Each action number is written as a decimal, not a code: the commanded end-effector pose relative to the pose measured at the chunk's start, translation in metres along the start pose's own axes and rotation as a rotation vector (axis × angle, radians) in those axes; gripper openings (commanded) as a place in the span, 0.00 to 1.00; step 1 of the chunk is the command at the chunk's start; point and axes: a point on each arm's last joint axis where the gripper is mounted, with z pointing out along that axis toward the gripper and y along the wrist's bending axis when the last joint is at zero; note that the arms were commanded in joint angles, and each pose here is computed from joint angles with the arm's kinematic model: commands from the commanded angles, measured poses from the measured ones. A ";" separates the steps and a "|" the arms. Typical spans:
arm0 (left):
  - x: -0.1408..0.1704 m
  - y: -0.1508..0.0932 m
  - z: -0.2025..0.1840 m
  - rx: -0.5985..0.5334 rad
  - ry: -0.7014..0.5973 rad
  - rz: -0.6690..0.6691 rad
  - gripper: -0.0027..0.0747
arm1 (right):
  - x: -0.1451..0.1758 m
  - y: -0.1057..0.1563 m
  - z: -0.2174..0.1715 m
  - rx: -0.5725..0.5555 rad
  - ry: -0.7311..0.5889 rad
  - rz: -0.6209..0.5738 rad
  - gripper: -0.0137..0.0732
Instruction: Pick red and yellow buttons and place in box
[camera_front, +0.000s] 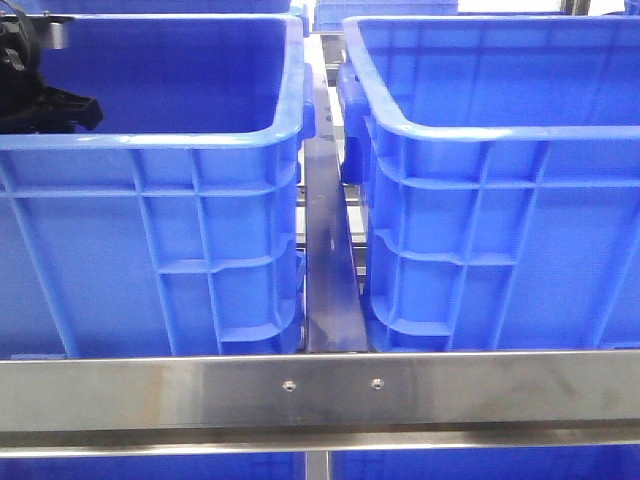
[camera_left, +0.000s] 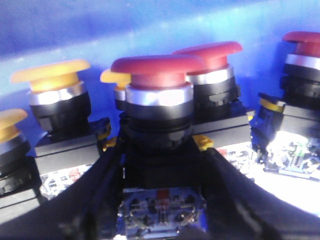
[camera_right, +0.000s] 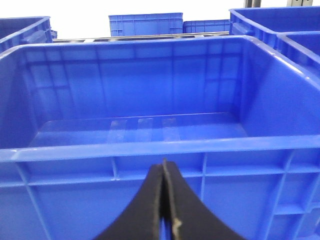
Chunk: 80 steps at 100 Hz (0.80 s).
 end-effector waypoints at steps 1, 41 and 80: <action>-0.014 -0.002 -0.039 -0.007 -0.144 -0.004 0.23 | -0.014 0.001 -0.003 -0.005 -0.116 -0.014 0.08; -0.009 -0.026 -0.125 0.218 -0.339 0.135 0.23 | -0.014 0.001 -0.003 -0.005 -0.116 -0.014 0.08; 0.009 -0.080 -0.173 0.748 -0.410 0.383 0.23 | -0.014 0.001 -0.003 -0.005 -0.116 -0.014 0.08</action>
